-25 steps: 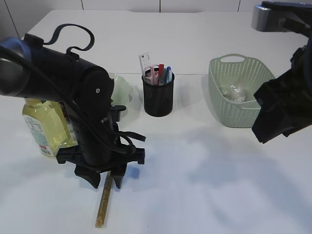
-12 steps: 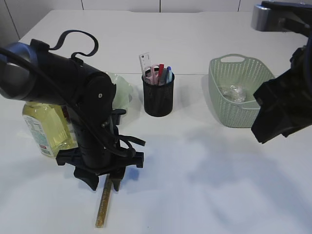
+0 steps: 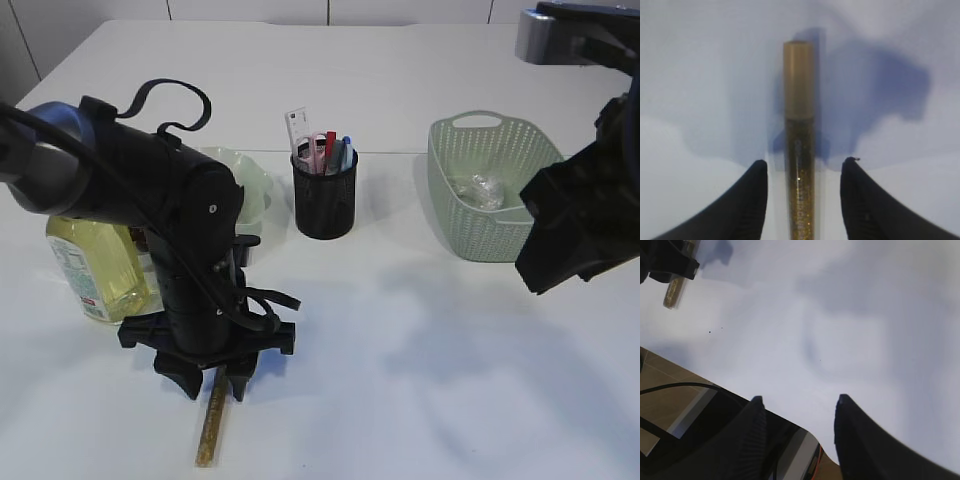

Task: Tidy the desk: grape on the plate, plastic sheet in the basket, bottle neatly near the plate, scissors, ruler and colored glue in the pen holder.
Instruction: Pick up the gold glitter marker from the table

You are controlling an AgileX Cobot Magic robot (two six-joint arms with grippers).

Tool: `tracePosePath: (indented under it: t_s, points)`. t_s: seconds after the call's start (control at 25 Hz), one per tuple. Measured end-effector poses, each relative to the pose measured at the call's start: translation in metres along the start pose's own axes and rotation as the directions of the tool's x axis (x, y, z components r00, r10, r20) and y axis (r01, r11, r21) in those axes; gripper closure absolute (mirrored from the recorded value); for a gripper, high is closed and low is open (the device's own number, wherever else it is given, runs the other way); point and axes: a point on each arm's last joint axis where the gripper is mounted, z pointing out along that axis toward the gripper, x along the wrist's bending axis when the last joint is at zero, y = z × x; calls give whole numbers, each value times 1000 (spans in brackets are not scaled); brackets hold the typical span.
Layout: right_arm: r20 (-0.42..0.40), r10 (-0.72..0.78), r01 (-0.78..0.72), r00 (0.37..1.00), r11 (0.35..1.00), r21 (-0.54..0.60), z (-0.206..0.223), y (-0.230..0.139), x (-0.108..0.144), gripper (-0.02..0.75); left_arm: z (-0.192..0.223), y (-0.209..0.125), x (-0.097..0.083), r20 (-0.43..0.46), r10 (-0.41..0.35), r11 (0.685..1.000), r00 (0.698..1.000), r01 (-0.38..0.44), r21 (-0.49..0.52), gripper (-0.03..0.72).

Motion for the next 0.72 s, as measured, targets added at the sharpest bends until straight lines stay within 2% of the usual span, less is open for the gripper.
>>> tracePosePath:
  t_s: [0.72]
  points:
    - [-4, 1, -1, 1000, 1000, 0, 0, 0, 0, 374, 0, 1, -2, 17, -8, 1000, 1000, 8, -7, 337]
